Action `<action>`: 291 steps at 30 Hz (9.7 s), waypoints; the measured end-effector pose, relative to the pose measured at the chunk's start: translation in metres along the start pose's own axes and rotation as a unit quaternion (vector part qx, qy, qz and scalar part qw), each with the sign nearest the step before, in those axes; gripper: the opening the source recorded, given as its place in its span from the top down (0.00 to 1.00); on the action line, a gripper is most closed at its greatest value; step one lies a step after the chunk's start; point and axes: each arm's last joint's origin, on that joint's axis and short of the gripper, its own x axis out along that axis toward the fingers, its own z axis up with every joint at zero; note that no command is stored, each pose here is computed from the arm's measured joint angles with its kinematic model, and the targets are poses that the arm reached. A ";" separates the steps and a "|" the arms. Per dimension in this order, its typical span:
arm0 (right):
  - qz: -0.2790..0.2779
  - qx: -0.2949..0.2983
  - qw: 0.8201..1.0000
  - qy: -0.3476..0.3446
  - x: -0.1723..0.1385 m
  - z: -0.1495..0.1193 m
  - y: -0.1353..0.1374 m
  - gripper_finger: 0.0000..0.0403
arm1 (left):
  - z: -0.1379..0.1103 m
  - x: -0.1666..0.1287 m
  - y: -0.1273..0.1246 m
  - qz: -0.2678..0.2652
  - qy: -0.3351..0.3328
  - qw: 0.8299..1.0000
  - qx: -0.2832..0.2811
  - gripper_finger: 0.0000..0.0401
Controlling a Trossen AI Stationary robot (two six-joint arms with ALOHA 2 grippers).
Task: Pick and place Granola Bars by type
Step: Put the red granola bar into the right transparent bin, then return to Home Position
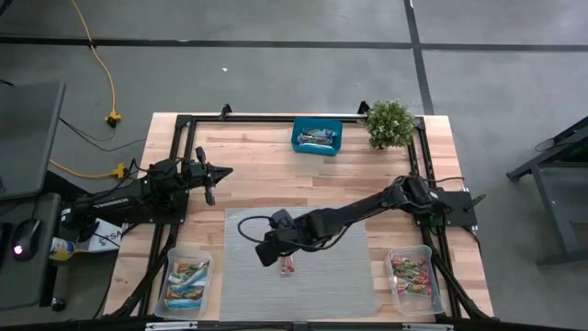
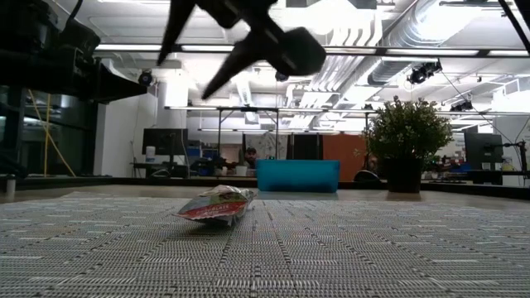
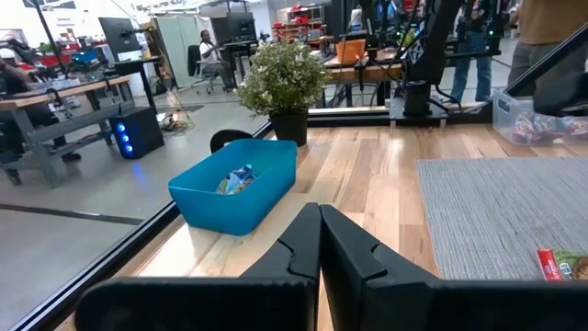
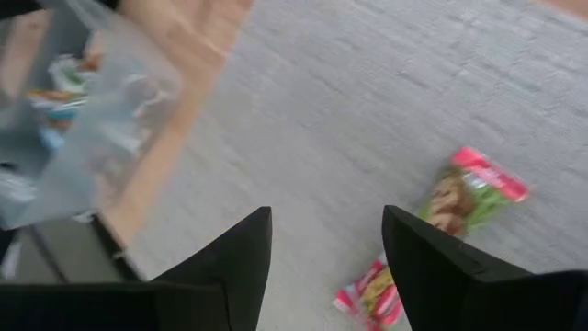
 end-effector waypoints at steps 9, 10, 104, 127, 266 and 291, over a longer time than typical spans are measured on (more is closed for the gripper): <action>-0.078 0.045 0.996 -0.001 0.003 -0.003 -0.015 0.47 | 0.000 0.000 0.000 0.000 0.000 1.000 0.000 1.00; -0.079 0.055 0.995 0.001 0.003 -0.003 -0.015 0.45 | 0.000 0.000 0.000 0.000 0.000 1.000 0.000 1.00; -0.023 0.135 0.986 0.092 0.033 0.038 -0.025 0.83 | 0.000 0.000 0.000 0.000 0.000 1.000 0.000 1.00; -0.011 0.029 0.974 0.226 -0.203 -0.021 -0.033 0.84 | 0.000 0.000 0.000 0.000 0.000 1.000 0.000 1.00; -0.046 -0.203 0.923 -0.324 -0.303 -0.041 -0.208 1.00 | 0.000 0.000 0.000 0.000 0.000 1.000 0.000 1.00; 0.212 -0.058 0.881 -0.420 -0.199 -0.048 -0.295 1.00 | 0.000 0.000 0.000 0.000 0.000 1.000 0.000 1.00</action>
